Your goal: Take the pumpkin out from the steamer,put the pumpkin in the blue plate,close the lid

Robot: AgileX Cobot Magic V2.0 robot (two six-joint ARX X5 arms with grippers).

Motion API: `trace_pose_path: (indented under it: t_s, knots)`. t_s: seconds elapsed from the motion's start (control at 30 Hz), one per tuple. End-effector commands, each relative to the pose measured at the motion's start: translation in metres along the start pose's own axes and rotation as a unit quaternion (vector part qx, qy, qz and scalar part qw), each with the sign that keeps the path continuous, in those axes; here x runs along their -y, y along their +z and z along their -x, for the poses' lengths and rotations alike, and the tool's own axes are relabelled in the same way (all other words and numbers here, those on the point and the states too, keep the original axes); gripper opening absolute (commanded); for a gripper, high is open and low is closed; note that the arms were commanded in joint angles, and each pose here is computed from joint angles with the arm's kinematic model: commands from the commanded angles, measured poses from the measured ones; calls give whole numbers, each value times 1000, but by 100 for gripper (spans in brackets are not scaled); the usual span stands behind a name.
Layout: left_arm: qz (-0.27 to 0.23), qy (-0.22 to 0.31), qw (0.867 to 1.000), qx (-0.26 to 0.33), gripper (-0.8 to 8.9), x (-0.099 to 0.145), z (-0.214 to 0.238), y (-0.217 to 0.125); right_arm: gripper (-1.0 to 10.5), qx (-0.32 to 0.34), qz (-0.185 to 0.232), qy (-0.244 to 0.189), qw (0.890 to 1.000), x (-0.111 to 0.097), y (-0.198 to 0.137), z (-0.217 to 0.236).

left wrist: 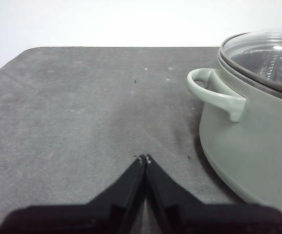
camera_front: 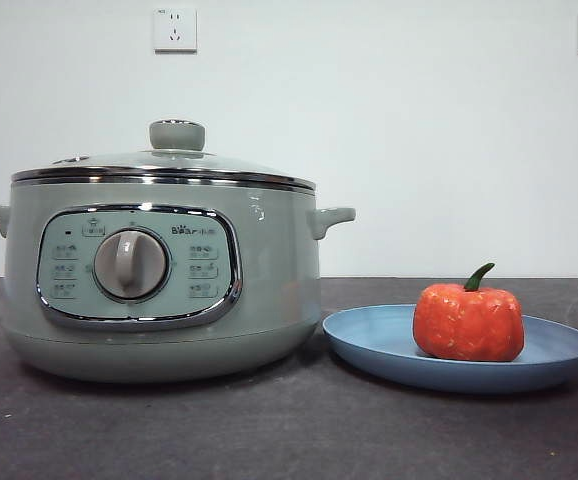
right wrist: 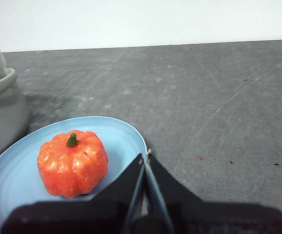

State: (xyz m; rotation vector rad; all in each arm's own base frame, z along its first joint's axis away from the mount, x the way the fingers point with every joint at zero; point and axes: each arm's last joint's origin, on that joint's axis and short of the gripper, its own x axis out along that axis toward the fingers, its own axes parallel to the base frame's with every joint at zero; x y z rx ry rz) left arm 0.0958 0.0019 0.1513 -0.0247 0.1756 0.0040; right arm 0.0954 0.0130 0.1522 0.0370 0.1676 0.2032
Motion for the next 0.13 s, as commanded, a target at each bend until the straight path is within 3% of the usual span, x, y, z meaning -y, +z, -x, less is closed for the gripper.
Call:
trace_pose_path:
  t_s: [0.03,0.13]
  knots:
    - [4,1,1000,-6,-3,0,-2,-5,1,-9,-5,-2,1000,0,-4,-1]
    - [4,1,1000,-6,-3,0,-2,-5,1,-9,-5,-2,1000,0,-4,-1]
